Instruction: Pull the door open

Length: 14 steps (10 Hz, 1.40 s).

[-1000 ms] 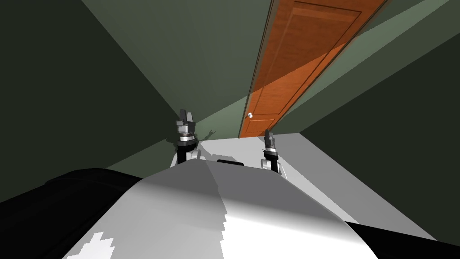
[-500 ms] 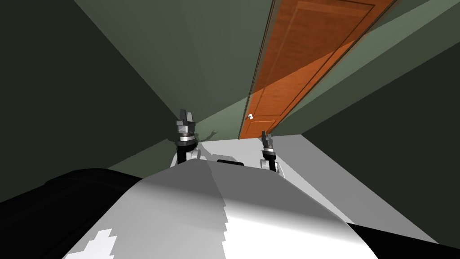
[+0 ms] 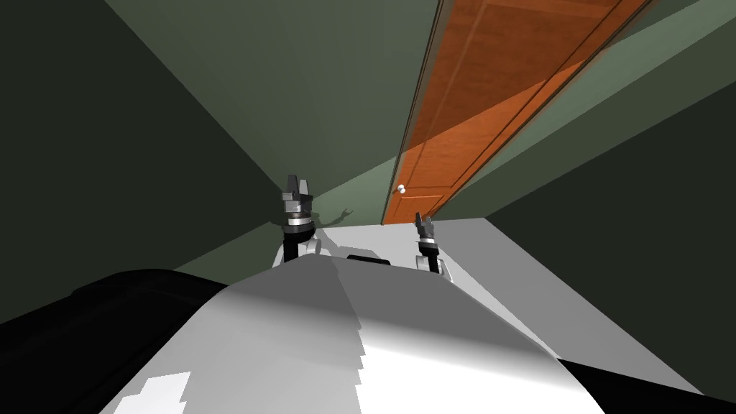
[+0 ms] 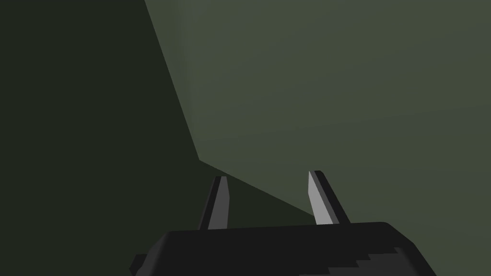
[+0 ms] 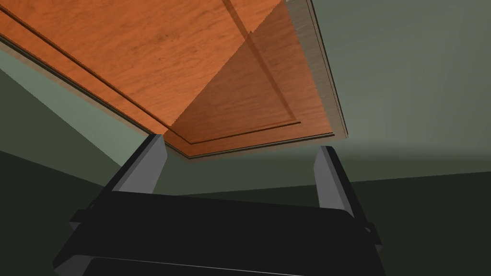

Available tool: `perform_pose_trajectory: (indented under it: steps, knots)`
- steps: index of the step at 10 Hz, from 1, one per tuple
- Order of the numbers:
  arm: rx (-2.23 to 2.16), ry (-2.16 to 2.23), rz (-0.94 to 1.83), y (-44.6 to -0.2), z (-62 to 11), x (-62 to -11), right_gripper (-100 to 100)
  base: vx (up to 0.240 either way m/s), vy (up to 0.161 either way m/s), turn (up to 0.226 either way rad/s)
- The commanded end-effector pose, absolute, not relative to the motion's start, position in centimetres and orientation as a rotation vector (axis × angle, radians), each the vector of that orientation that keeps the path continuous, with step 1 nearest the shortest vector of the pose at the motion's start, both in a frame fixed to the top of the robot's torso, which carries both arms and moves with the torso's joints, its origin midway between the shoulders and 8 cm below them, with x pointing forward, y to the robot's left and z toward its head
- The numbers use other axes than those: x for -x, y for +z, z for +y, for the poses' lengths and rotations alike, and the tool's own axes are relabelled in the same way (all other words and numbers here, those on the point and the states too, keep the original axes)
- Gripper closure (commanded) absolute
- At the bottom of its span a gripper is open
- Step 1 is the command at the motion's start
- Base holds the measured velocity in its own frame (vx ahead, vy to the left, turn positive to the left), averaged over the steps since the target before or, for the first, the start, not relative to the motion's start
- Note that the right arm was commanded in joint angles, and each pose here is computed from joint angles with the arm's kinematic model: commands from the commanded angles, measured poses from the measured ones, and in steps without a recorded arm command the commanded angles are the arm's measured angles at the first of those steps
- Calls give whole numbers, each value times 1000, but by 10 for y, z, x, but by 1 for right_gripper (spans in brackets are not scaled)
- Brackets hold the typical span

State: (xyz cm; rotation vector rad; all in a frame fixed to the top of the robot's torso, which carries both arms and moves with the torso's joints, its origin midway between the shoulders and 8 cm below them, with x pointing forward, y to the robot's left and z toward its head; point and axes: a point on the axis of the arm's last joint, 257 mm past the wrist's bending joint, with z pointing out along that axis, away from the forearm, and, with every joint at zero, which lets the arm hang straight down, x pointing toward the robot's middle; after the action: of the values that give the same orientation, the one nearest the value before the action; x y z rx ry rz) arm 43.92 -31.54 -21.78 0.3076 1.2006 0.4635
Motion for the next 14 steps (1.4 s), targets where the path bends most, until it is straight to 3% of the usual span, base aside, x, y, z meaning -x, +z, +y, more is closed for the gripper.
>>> perform_pose_trajectory:
  steps: [1, 14]
  knots:
    - [-285, 435, 1225, -228, -316, -441, -100, 97, -31, 24]
    - [-114, 258, 1393, -308, -315, -451, -100, 95, -28, 23]
